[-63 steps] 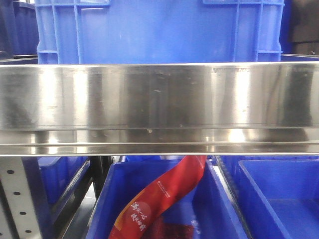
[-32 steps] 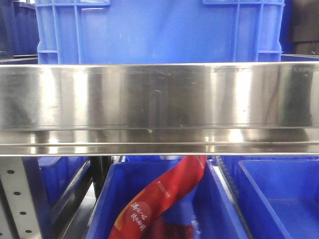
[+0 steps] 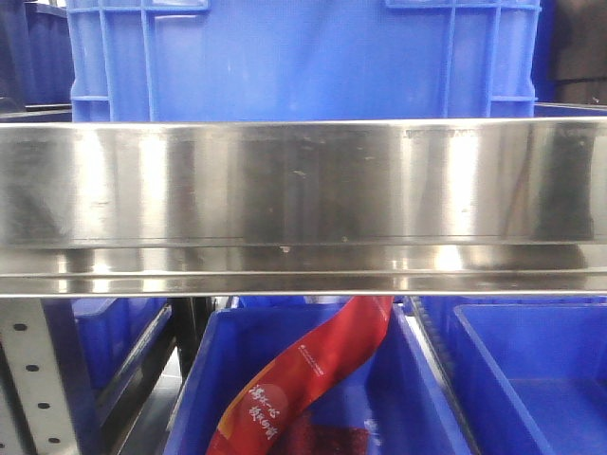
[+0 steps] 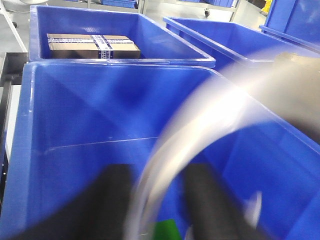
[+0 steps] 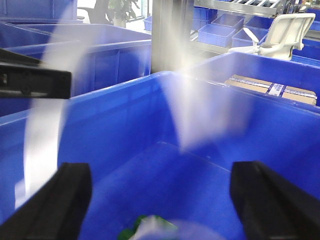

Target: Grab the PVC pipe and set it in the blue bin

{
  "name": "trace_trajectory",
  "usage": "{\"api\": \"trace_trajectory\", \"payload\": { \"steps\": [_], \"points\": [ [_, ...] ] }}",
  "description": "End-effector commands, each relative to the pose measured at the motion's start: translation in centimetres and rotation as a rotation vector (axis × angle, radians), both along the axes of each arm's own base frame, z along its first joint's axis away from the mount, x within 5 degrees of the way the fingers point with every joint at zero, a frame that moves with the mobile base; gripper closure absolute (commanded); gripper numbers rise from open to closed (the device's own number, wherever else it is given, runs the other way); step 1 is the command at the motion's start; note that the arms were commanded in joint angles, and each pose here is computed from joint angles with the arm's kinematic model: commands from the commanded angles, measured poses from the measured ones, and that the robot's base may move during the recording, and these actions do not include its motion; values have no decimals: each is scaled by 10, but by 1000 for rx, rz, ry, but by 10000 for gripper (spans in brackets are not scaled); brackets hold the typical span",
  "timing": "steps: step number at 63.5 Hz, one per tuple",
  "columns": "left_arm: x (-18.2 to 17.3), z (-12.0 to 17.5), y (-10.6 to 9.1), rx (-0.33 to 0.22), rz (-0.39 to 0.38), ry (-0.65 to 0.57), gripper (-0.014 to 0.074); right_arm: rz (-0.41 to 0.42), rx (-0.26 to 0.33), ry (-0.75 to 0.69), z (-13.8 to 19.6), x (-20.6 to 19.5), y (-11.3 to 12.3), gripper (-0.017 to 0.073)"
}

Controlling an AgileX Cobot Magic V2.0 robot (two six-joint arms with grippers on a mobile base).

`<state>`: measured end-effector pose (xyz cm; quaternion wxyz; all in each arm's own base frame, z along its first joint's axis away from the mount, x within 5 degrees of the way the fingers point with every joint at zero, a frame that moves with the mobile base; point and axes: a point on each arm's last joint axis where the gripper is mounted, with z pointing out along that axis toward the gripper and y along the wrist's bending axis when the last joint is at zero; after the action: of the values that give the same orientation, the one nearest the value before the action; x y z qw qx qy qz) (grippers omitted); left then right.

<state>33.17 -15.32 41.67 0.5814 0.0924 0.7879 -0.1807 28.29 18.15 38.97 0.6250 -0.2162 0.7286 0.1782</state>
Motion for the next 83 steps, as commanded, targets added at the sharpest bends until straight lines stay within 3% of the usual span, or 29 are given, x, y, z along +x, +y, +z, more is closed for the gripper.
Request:
{"api": "trace_trajectory", "payload": {
  "steps": [1, 6, 16, 24, 33, 40, 43, 48, 55, 71, 77, 83],
  "points": [
    [-1, 8, 1, -23, 3, -24, 191, -1, 8, -35, 6, 1, -1, 95],
    [-2, 8, 1, -22, 3, -21, 151, -1, 8, -35, 6, 1, -1, 95],
    [-3, 10, 2, -24, 3, -26, 152, -1, 15, -46, 10, -2, -3, 95],
    [-8, 17, 5, -31, 3, -40, 243, -1, 36, -79, 22, -11, -9, 140],
    [-10, 17, 5, -26, 4, -30, 491, -2, 49, -99, 32, -19, -14, 372],
    [-11, 16, 6, -16, 6, -9, 685, -4, 43, -91, 32, -20, -15, 624],
    [-13, 15, 7, -5, 8, 12, 705, -5, 39, -83, 31, -20, -15, 722],
    [-20, 17, 11, 28, 14, 37, 704, -8, 44, -63, 31, -21, -16, 727],
    [-34, 29, 22, 90, 32, 18, 704, -27, 94, -3, 34, -25, -23, 727],
    [-85, 67, 49, 107, 57, -164, 704, -158, 114, -38, 48, -41, -74, 727],
    [-104, 59, 61, 103, 64, -193, 704, -208, 122, -59, 48, -57, -94, 727],
    [-120, 43, 77, 63, 98, -184, 704, -250, 122, -63, 37, -72, -110, 727]
  ]
}}
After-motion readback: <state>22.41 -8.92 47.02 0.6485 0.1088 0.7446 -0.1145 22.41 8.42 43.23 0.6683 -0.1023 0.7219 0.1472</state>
